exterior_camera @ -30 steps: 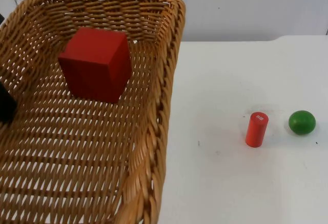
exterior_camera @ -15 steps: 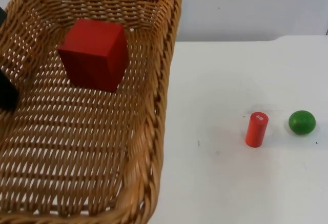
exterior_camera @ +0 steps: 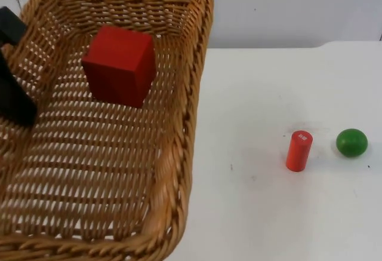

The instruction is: Pick up the basket with the left hand and place the object to the left of the red cylinder into the basket with the right hand.

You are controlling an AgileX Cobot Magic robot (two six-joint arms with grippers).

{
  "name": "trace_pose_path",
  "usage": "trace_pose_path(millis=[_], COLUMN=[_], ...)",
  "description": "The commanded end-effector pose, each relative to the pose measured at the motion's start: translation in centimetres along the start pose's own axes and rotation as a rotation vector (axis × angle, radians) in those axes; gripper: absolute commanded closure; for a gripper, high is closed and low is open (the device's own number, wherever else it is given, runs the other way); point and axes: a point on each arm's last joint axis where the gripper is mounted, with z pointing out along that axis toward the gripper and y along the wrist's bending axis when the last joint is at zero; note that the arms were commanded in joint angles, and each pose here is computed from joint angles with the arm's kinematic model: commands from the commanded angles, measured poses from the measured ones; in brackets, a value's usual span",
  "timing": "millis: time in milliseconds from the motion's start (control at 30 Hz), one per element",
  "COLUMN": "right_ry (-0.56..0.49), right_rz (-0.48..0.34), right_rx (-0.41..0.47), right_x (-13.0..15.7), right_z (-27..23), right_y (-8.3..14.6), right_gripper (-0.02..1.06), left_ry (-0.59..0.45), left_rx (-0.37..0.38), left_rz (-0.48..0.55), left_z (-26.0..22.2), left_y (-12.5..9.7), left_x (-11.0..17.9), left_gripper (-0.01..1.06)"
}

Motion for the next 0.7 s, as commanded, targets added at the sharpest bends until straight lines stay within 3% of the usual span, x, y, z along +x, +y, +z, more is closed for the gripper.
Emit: trace_pose_path(millis=[0, 667], right_ry=[0.004, 0.007], right_rz=[0.011, 0.025], right_rx=[-0.002, -0.002], right_x=[0.2, 0.2], right_z=[-0.1, -0.1], right_y=[0.0, 0.0], right_gripper=[0.36, 0.36], left_ry=[-0.041, 0.061], left_rx=[0.052, 0.011], left_rz=[-0.021, -0.049], left_z=[0.8, 10.5], left_y=[-0.1, 5.8], left_x=[-0.9, -4.2], left_gripper=[1.05, 1.05])
